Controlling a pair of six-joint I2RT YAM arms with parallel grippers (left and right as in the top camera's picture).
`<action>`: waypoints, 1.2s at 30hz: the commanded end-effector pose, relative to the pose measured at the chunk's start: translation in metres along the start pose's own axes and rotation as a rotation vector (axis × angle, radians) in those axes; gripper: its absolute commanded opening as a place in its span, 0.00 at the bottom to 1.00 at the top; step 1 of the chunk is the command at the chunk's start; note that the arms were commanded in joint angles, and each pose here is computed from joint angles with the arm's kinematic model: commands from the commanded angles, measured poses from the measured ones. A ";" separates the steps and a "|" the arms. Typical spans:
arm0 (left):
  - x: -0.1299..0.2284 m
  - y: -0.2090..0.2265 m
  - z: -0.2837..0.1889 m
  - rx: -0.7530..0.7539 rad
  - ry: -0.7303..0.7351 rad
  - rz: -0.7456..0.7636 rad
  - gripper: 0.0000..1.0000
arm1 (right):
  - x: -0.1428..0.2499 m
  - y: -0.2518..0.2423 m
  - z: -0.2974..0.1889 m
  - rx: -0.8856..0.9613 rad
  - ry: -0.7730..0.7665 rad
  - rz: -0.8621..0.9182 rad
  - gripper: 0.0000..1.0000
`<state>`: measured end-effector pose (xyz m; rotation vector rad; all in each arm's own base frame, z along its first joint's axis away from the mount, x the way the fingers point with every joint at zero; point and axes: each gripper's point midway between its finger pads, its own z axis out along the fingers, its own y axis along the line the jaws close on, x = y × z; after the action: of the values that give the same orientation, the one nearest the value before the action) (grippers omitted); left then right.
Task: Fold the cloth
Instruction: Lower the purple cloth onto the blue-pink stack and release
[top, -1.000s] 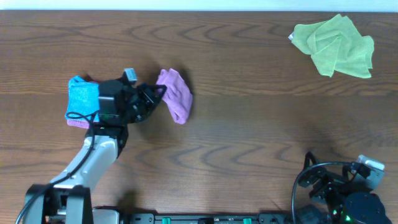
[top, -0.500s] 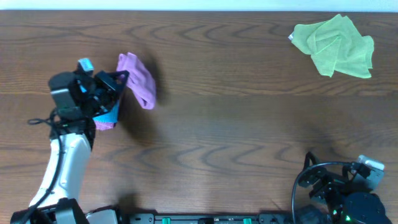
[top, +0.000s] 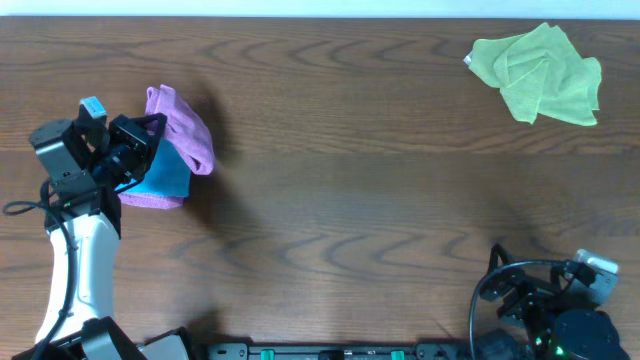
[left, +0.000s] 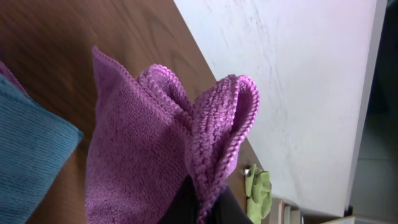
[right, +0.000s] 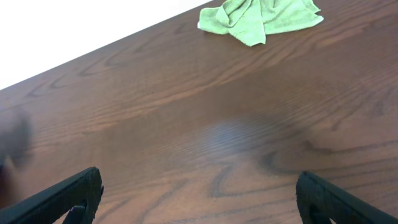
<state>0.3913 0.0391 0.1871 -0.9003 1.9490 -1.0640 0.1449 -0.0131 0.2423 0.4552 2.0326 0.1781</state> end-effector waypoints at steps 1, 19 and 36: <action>-0.010 -0.009 -0.006 0.010 -0.029 0.046 0.06 | -0.001 -0.002 0.000 0.014 -0.007 0.017 0.99; -0.031 0.023 -0.016 -0.116 -0.121 0.026 0.06 | -0.001 -0.002 0.000 0.014 -0.007 0.017 0.99; -0.032 0.078 -0.019 -0.330 -0.133 0.062 0.06 | -0.001 -0.002 0.000 0.014 -0.007 0.017 0.99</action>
<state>0.3696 0.0944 0.1344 -1.0740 2.0516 -0.7101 0.1449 -0.0131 0.2423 0.4550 2.0328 0.1784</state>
